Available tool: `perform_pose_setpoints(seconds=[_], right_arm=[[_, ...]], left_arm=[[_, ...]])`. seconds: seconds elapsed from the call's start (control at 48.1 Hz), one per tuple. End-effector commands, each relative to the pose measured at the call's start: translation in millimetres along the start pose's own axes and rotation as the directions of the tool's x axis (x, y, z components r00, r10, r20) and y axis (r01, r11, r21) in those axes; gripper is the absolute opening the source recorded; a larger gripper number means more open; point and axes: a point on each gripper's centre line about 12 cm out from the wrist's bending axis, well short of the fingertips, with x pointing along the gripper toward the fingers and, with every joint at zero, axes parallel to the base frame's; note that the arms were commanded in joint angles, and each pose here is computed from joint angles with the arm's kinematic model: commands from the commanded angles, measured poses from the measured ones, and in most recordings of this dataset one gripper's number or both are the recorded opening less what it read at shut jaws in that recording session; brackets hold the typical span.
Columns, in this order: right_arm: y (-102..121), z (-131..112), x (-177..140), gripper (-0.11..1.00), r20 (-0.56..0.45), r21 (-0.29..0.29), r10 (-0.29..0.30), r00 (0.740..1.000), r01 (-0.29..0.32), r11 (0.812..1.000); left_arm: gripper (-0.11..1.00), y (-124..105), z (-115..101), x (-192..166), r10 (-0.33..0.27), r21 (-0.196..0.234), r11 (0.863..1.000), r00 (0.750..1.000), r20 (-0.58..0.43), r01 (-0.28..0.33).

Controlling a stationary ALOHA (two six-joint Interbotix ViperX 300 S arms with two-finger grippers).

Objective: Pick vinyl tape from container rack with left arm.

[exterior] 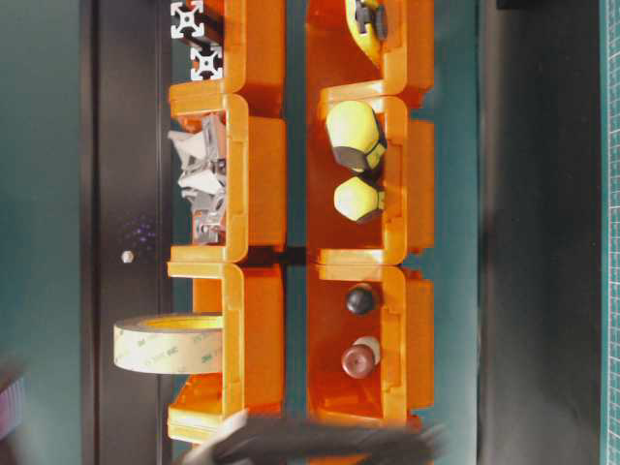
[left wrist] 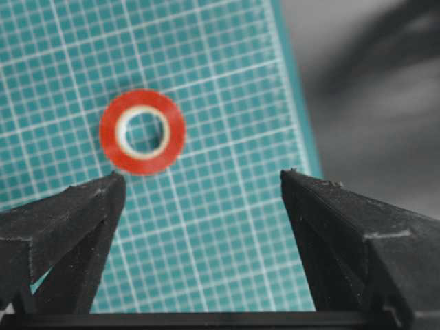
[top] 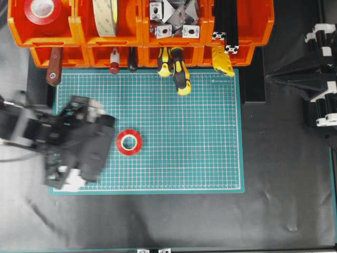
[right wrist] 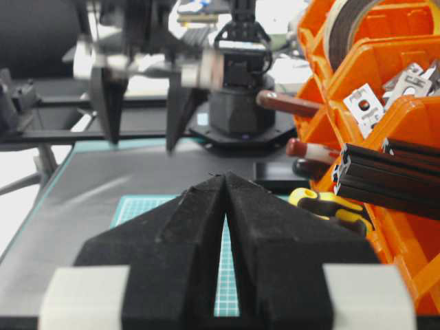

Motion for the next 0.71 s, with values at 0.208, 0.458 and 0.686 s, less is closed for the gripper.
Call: perform_pose_setpoints(seconds=[0.208, 0.458, 0.686], right_arm=[[0, 12, 2, 0.0, 0.032, 0.002, -0.001, 0.999, 0.001, 1.0], [1, 13, 1, 0.0, 0.035, 0.002, 0.002, 0.999, -0.002, 1.0], [1, 15, -1, 0.0, 0.047, 0.0, 0.002, 0.999, -0.002, 1.0]], left_arm=[[0.87, 3, -23, -108, -0.02, -0.05, 0.998, 0.93, 0.367, 0.041], [0.87, 6, -55, -155, -0.027, -0.079, 0.993, 0.812, 0.582, 0.09], [0.85, 8, -83, -182, -0.028, -0.078, 0.99, 0.704, 0.709, 0.118]])
